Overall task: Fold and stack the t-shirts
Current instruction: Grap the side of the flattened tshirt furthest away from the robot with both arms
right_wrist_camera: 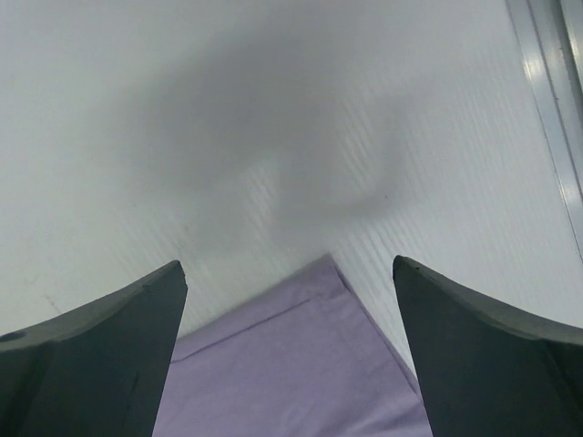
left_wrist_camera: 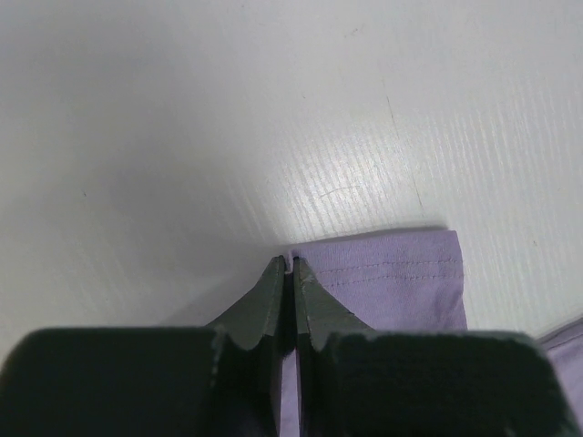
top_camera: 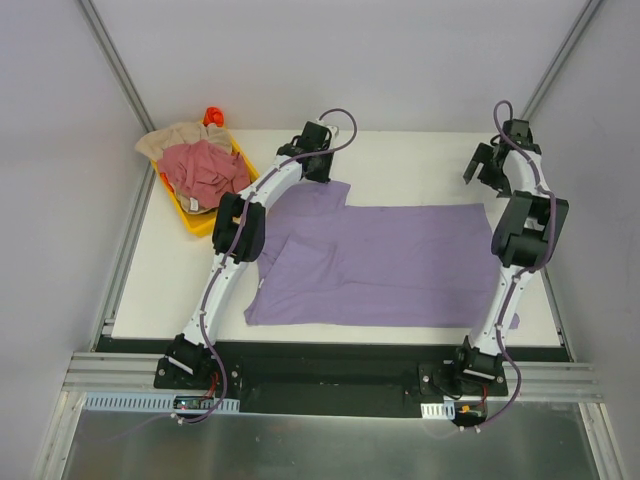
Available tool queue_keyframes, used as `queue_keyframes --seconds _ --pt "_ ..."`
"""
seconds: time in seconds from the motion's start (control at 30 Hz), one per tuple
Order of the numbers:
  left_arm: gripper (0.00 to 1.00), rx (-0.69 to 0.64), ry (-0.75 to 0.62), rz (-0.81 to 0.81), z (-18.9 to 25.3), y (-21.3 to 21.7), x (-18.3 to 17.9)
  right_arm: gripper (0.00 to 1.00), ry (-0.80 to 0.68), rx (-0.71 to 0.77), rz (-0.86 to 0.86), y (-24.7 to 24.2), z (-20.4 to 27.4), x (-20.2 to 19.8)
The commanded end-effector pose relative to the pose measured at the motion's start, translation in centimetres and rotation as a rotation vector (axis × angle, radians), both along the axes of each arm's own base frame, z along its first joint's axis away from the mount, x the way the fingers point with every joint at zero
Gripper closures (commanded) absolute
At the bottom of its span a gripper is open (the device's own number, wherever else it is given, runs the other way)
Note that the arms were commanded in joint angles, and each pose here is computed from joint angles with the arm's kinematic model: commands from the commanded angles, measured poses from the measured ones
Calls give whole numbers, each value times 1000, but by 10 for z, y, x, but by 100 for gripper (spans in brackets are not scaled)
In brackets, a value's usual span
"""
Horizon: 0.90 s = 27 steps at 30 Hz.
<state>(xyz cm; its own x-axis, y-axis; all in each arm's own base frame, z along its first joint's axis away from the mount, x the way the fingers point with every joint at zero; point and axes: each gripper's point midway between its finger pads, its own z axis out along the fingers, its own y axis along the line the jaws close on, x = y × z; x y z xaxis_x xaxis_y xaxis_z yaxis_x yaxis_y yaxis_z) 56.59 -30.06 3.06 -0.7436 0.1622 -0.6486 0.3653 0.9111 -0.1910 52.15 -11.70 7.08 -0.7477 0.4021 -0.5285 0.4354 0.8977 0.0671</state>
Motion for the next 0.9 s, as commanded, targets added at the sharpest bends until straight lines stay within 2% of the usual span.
queue_keyframes --seconds 0.0,0.37,0.43,0.53,0.7,0.87 --pt "100 -22 -17 -21 28 2 -3 3 128 -12 43 -4 -15 -14" --pt "100 -58 2 -16 28 4 -2 18 245 -23 52 -5 -46 -40" --pt "100 -66 6 -21 27 3 -2 27 253 -32 49 -6 -48 -42" --pt "100 -69 8 -21 28 4 -2 32 245 -39 51 -7 -48 -41" --pt "100 -74 7 -21 29 3 -2 52 246 -32 46 -6 -49 -43" --pt "100 -78 11 -23 27 4 -2 55 235 -30 50 -4 -50 -48"
